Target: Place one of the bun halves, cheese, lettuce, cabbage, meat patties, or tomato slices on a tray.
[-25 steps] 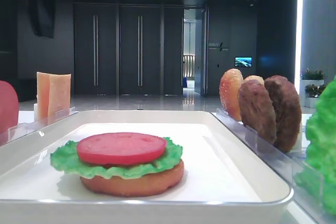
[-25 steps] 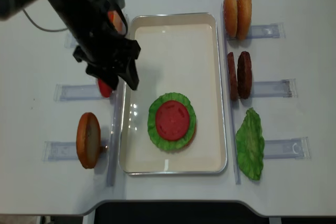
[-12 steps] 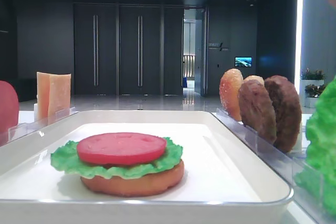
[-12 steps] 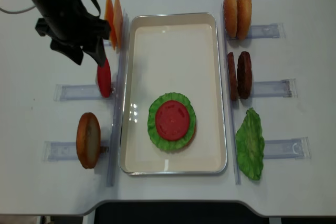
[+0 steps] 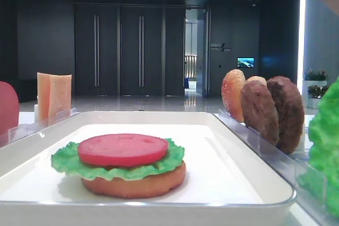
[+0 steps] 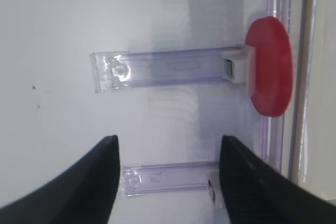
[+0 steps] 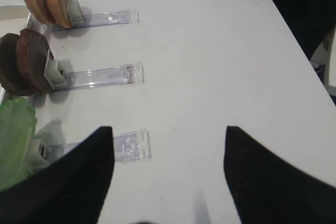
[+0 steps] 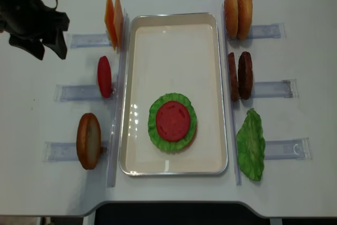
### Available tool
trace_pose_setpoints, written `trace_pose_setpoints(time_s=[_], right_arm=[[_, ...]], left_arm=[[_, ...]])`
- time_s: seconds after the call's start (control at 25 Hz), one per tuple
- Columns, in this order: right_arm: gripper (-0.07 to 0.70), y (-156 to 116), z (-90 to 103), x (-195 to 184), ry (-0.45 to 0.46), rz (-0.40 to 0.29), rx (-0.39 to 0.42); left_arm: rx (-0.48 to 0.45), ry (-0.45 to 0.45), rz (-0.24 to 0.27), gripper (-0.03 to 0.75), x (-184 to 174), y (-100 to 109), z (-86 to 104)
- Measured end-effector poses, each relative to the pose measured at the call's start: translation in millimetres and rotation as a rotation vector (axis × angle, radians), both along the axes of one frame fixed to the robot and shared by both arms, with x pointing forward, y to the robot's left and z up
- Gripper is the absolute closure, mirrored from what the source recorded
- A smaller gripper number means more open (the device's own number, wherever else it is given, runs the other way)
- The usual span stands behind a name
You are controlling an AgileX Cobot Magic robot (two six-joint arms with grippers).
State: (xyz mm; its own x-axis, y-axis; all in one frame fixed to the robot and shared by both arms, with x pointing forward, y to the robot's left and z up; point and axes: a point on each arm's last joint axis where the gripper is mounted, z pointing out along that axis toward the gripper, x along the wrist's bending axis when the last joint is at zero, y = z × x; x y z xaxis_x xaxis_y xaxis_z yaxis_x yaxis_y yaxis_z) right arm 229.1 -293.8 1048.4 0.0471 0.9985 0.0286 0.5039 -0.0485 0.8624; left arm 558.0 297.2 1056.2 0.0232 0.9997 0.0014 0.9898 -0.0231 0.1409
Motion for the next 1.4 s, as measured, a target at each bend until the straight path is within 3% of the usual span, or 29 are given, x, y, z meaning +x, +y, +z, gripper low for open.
trace_pose_setpoints(time_s=[0.12, 0.28, 0.4, 0.64, 0.96, 1.4], right_arm=[[0.197, 0, 0.0, 0, 0.000, 0.000, 0.000], [0.197, 0, 0.0, 0, 0.000, 0.000, 0.000], [0.197, 0, 0.0, 0, 0.000, 0.000, 0.000], [0.197, 0, 0.0, 0, 0.000, 0.000, 0.000], [0.197, 0, 0.0, 0, 0.000, 0.000, 0.000], [0.197, 0, 0.0, 0, 0.000, 0.000, 0.000]], left_arm=[[0.001, -0.010, 0.026, 0.255, -2, 9, 3.3], [0.007, -0.072, 0.030, 0.255, -23, 12, 23.4], [0.007, -0.124, 0.030, 0.255, -60, 11, 38.6], [0.002, -0.206, 0.031, 0.255, -150, 8, 41.7], [0.011, -0.404, 0.010, 0.255, -239, 6, 36.1], [-0.024, -0.624, -0.016, 0.255, -295, 1, 4.8]])
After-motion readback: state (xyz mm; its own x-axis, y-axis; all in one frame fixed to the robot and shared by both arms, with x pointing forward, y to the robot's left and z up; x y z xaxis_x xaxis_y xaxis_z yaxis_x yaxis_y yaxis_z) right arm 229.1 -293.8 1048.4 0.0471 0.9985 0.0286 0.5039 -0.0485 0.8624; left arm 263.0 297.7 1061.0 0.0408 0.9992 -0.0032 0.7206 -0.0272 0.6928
